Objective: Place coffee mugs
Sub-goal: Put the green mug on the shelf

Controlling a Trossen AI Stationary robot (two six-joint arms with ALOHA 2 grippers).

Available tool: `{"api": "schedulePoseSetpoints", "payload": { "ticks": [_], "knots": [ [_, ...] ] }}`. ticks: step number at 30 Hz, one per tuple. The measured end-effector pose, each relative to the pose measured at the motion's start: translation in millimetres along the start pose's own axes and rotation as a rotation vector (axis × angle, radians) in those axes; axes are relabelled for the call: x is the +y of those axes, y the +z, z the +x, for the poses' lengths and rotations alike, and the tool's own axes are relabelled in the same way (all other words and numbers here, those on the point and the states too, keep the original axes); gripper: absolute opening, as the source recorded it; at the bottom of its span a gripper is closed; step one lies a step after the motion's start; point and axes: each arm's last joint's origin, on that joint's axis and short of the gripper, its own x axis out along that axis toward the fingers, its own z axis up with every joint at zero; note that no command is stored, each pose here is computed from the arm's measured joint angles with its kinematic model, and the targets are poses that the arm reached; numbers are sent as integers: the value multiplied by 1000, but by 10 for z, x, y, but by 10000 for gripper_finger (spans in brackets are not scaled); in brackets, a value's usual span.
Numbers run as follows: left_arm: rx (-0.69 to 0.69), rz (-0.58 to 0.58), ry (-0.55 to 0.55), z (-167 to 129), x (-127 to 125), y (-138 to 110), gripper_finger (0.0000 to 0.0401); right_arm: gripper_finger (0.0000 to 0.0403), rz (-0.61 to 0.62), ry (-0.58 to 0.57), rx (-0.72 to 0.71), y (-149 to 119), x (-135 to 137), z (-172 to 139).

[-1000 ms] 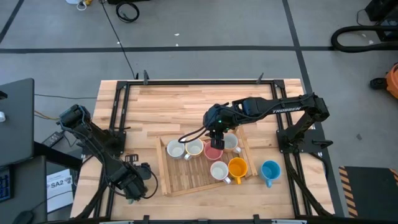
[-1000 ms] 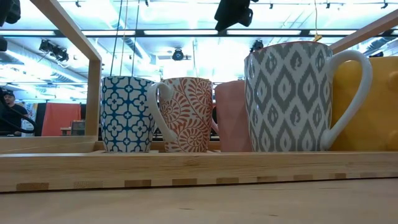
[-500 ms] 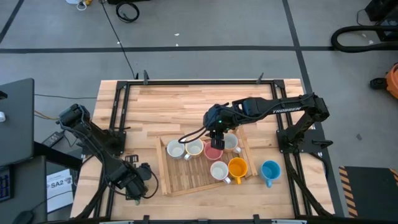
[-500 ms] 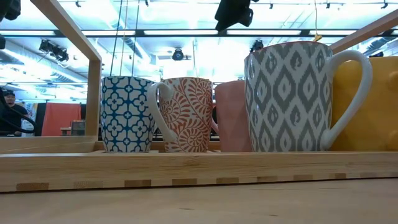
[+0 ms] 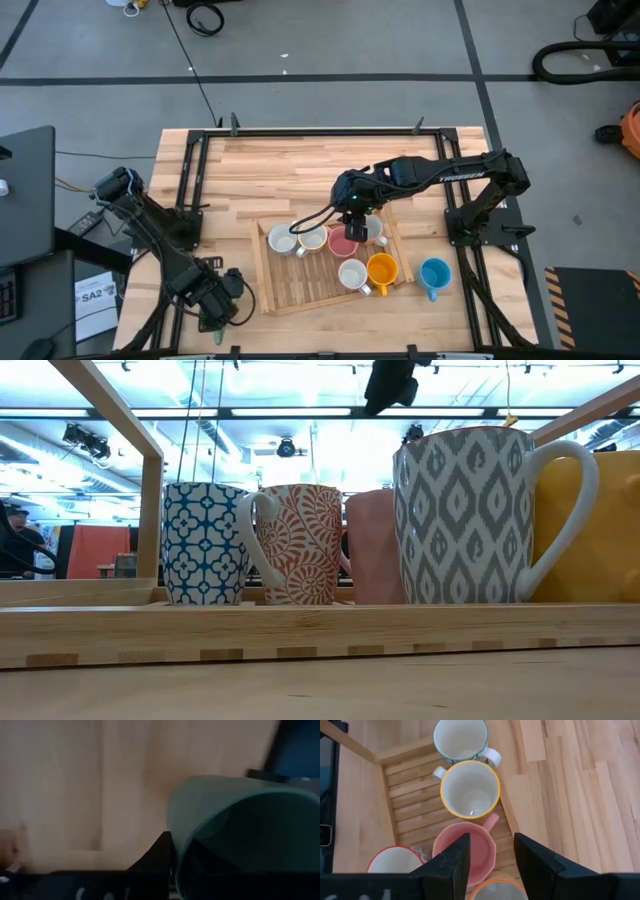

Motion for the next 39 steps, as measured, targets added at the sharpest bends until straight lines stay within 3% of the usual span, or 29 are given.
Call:
{"api": "schedulePoseSetpoints", "payload": {
  "ticks": [9,14,19,27,39],
  "knots": [
    [-84,24,-212,-491,-275,123,28,157,1,12,-53,-26,-11,-228],
    [-215,45,-363,-812,-407,265,29,157,6,21,-96,-48,-20,-393],
    [-417,150,-437,-1080,-444,450,29,157,7,28,-132,-75,-29,-533],
    [-625,254,-421,-1299,-241,807,29,157,7,39,-184,-124,-45,-743],
    [-746,295,-240,-1399,336,1254,29,157,-2,42,-205,-146,-54,-824]
  ]
}}
